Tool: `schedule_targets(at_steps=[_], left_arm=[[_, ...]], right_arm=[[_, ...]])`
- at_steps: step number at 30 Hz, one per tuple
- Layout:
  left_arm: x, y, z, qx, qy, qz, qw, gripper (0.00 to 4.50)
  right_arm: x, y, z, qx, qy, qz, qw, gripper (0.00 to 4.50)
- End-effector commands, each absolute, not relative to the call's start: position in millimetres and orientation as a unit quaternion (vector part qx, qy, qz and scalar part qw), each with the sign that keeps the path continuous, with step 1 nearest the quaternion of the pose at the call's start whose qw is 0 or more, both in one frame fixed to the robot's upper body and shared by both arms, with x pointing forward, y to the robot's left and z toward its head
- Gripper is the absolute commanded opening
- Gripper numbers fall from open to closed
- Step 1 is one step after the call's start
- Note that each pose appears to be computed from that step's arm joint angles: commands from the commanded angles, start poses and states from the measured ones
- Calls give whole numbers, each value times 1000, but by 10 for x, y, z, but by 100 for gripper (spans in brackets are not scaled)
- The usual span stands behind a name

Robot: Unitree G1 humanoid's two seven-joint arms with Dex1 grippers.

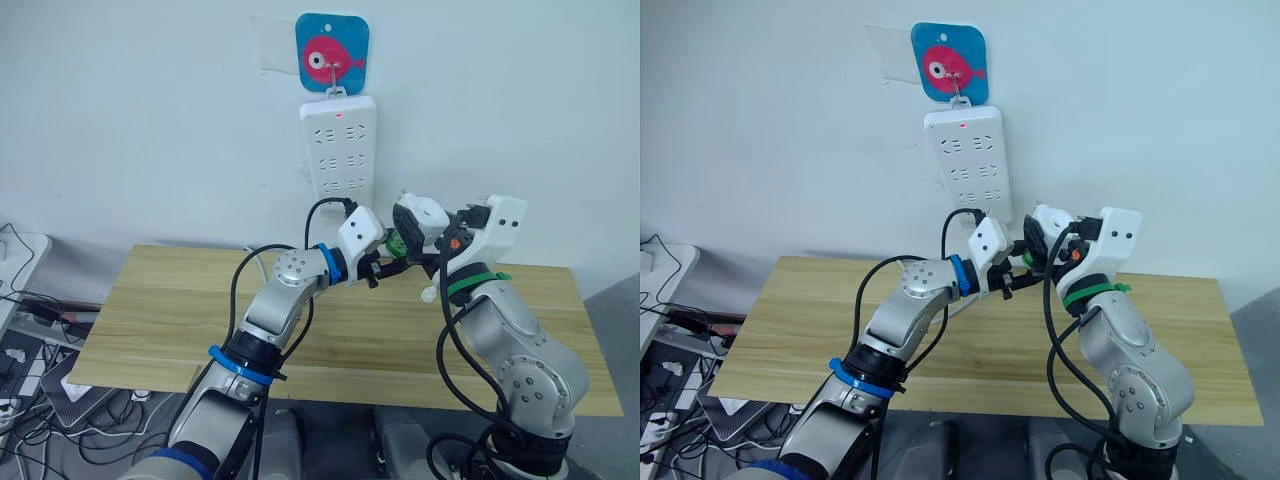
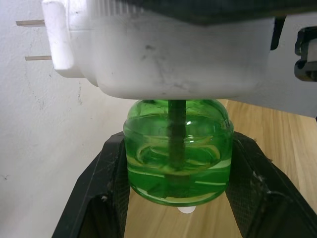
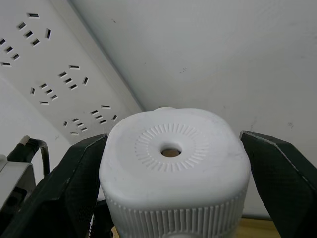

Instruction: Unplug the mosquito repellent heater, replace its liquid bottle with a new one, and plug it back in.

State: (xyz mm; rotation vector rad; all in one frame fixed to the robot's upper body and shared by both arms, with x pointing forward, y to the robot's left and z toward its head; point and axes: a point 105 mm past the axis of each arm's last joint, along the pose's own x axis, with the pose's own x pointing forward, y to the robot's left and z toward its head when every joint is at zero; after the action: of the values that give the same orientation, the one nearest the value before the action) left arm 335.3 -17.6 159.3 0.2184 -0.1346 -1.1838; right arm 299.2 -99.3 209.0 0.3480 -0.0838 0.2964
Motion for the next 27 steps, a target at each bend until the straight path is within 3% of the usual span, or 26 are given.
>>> schedule_targets(at_steps=[1, 12, 15, 18, 23, 27], left_arm=[[3311, -208, 1744, 94, -91, -564, 815, 221], [3308, -217, 1743, 93, -90, -567, 814, 221], [3306, -221, 1746, 92, -90, -567, 813, 221], [3304, -221, 1745, 92, -89, -567, 813, 221], [3296, -222, 1748, 91, -90, -568, 813, 221], [3299, -160, 1737, 85, -87, -572, 811, 352]], right_arm=[[2941, -937, 2178, 173, -60, 167, 969, 444], [2957, -935, 2170, 174, -59, 167, 969, 444], [2963, -933, 2170, 175, -59, 168, 968, 392], [2966, -932, 2172, 177, -60, 169, 968, 299], [2963, -921, 2180, 178, -61, 173, 967, 300], [2968, -939, 2199, 161, -70, 174, 969, 300]])
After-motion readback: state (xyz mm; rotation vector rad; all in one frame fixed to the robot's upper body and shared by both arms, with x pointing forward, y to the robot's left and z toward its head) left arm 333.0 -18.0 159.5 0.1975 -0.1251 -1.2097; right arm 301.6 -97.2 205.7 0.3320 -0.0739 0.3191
